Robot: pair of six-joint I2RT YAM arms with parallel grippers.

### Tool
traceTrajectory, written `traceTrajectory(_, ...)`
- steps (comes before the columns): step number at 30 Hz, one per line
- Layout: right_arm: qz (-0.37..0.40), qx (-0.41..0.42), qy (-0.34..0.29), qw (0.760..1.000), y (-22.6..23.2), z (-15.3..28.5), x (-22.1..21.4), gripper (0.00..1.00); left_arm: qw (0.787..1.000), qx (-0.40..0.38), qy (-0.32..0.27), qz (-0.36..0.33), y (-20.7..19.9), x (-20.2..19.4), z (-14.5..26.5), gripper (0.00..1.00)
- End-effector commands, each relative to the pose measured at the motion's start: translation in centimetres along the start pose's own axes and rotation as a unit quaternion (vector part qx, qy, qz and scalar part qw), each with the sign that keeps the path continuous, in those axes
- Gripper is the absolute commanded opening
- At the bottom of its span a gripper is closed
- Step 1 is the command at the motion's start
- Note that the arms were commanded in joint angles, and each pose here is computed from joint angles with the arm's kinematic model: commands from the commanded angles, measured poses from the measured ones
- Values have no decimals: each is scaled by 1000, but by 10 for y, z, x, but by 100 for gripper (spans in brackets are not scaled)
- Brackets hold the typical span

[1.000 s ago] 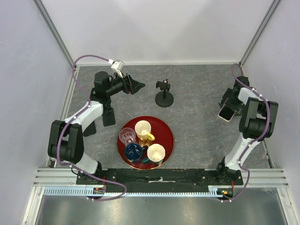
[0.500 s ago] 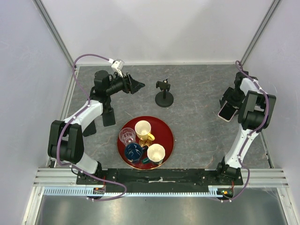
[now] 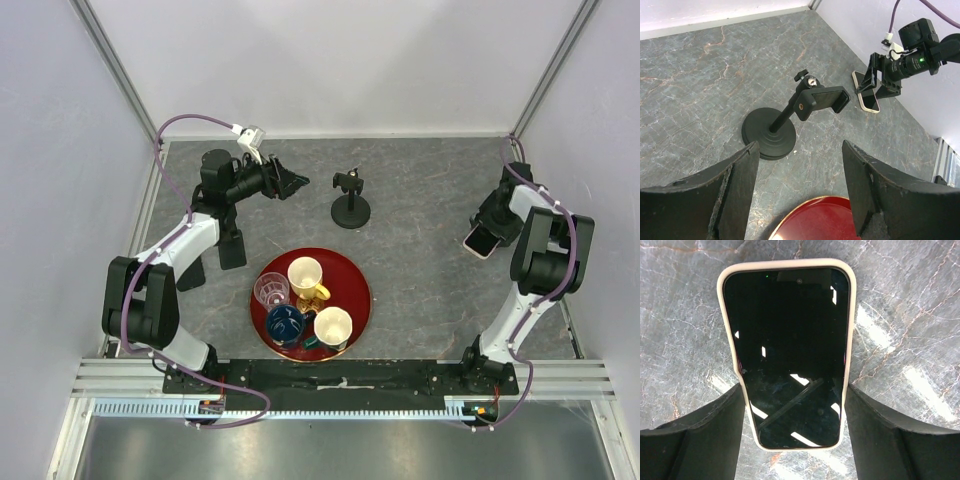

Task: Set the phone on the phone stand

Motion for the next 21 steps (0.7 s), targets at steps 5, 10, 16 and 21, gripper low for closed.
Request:
traceTrajectory(5, 10, 34, -11, 999, -7, 1, -24, 0, 998, -46, -20, -38, -22, 25, 5, 73)
traceTrajectory(10, 58, 134, -112, 983, 5, 37, -19, 0, 995, -91, -30, -41, -40, 29, 9, 73)
traceTrajectory(16, 102, 319, -280, 900, 35, 110, -25, 0, 989, -129, -36, -61, -59, 28, 3, 73)
traceTrajectory(21, 93, 444, -312, 835, 49, 156, -35, 0, 984, -151, -39, -86, -80, 21, -11, 73)
Point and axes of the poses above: each gripper's point midway between its finger pads, its own z axis back along the fingers, its own y axis along the line the jaws close on, x = y × z, the point moved 10 cm from there along z, back along the fingers, and after that the axes turned 7 degrees about z, right-handed, at the moved point
